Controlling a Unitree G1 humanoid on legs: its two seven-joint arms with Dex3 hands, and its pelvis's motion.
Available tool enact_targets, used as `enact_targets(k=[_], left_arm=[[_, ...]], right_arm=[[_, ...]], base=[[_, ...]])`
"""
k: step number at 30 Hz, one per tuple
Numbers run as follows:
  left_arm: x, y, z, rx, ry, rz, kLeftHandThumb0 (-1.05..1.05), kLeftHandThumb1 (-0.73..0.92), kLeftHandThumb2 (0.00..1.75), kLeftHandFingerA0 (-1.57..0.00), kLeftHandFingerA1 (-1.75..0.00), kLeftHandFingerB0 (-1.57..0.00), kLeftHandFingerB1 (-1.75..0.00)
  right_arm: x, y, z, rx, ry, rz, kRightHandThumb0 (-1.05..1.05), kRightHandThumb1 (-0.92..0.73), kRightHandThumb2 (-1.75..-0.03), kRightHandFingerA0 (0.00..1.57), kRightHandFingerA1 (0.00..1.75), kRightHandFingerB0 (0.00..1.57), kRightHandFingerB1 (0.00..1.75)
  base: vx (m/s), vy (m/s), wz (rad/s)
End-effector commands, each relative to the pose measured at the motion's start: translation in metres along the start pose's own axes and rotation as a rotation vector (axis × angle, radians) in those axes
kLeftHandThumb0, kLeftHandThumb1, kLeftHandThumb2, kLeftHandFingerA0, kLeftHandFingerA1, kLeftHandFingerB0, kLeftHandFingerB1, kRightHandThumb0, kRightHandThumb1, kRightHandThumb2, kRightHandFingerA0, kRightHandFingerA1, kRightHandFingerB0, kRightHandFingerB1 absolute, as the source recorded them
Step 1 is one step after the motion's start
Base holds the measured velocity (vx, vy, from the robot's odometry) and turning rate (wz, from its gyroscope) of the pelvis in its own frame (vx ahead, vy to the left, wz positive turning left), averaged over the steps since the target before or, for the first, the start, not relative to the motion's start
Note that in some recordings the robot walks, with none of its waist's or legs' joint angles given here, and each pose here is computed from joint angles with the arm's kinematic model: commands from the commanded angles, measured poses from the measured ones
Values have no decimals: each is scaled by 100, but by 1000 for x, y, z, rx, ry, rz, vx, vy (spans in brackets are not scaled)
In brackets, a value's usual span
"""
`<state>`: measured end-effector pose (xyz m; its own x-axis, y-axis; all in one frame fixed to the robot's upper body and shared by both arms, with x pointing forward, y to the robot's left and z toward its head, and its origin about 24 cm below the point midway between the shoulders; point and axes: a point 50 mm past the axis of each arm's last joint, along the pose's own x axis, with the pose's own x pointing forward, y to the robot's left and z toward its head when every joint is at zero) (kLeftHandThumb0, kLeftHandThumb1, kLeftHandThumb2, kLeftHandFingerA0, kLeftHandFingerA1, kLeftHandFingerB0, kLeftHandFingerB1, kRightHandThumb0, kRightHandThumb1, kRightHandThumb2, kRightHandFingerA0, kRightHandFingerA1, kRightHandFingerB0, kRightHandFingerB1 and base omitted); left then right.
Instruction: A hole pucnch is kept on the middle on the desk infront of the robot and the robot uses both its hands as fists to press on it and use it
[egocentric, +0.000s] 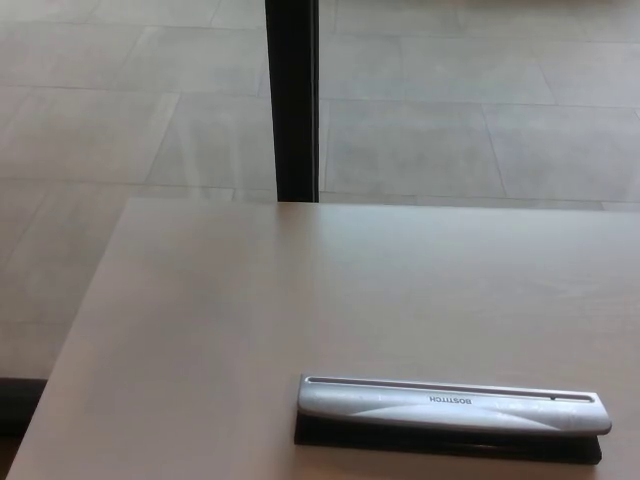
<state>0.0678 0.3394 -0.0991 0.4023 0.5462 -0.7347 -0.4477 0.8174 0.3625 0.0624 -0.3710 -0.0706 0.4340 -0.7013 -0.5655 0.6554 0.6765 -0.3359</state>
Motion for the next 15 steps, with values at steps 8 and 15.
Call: enact_targets(k=[8, 15], left_arm=[[-42, 75, 197, -588, -643, 400, -56, 73, 62, -102, -64, -63, -60], [-120, 48, 314, -586, -1052, 234, -39, 69, 68, -97, -87, -64, -53]], right_arm=[[-7, -63, 182, 892, -470, -224, -63, -74, -61, 76, 67, 14, 41], [-54, -41, 281, 831, -791, -19, -67, -68, -63, 125, 65, 36, 52]], base=[[0, 0, 0], [0, 0, 0]])
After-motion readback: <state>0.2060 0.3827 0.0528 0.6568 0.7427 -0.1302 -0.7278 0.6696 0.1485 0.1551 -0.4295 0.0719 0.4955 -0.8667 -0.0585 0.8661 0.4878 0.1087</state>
